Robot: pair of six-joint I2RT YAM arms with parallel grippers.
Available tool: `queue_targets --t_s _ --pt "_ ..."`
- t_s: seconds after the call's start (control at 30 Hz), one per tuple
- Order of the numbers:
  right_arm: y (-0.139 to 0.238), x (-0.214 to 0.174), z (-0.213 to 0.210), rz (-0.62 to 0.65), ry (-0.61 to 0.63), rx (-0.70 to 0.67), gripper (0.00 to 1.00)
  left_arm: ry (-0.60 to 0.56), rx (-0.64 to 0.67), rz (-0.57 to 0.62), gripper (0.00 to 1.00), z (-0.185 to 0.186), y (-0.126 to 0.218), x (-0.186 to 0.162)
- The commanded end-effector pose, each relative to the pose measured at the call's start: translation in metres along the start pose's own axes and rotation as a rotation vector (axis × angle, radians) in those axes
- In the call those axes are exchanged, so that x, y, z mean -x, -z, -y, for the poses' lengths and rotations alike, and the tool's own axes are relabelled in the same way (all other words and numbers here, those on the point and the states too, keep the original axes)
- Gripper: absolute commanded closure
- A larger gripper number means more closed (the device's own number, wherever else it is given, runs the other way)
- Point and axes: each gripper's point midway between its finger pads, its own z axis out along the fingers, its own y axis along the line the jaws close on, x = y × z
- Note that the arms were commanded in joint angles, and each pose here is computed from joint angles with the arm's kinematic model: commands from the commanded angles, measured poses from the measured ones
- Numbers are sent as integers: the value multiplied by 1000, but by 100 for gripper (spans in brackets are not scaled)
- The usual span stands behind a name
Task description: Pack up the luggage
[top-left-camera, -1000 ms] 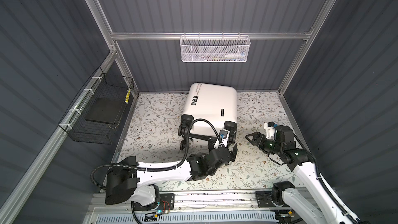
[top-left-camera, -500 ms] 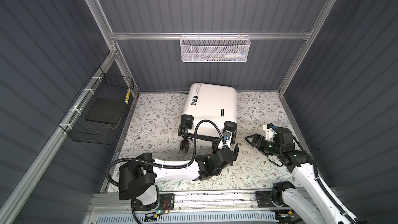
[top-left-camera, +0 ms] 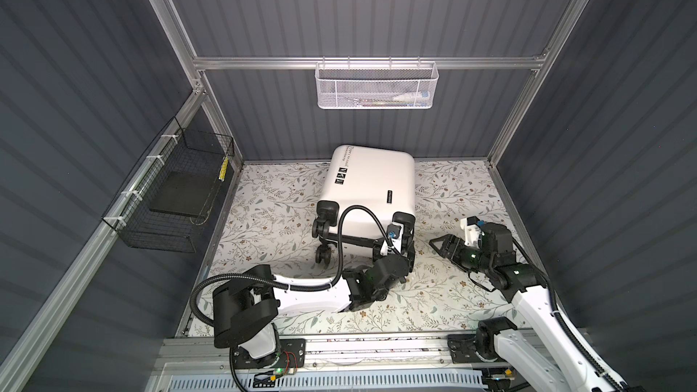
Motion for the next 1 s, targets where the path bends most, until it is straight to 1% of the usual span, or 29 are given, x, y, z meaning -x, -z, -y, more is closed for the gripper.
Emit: queue_targets --t_s 0.0,0.17,0.3,0.33,0.4,0.43,0.53,0.7,0.87,0.97 --pt "-3 -3 4 -10 4 -1 23 -5 -4 -11 27 -1 -5 -9" --pt "-4 -3 6 -11 5 -11 18 -2 -4 -42 24 -3 -6 -23" --pt "-3 -2 6 -5 9 -13 12 -13 2 -63 24 -6 -7 -31" --pt "-3 -2 7 -3 10 -16 11 -16 3 -65 24 -6 -7 -32" --pt "-3 -2 9 1 5 -26 2 -21 7 -67 25 -8 -7 -33" --pt "-3 -1 10 4 4 -32 1 -19 8 -67 25 -8 -7 -33" --pt "-3 1 13 22 0 -48 1 -18 9 -67 29 -10 -8 -33" --pt "-1 7 30 62 -33 -140 1 -2 6 -63 33 -14 -9 -33" --pt "-2 6 27 55 -19 -116 1 5 8 -67 37 -20 -8 -34" --pt "-3 0 19 32 -13 -62 1 4 8 -68 39 -22 -7 -33"
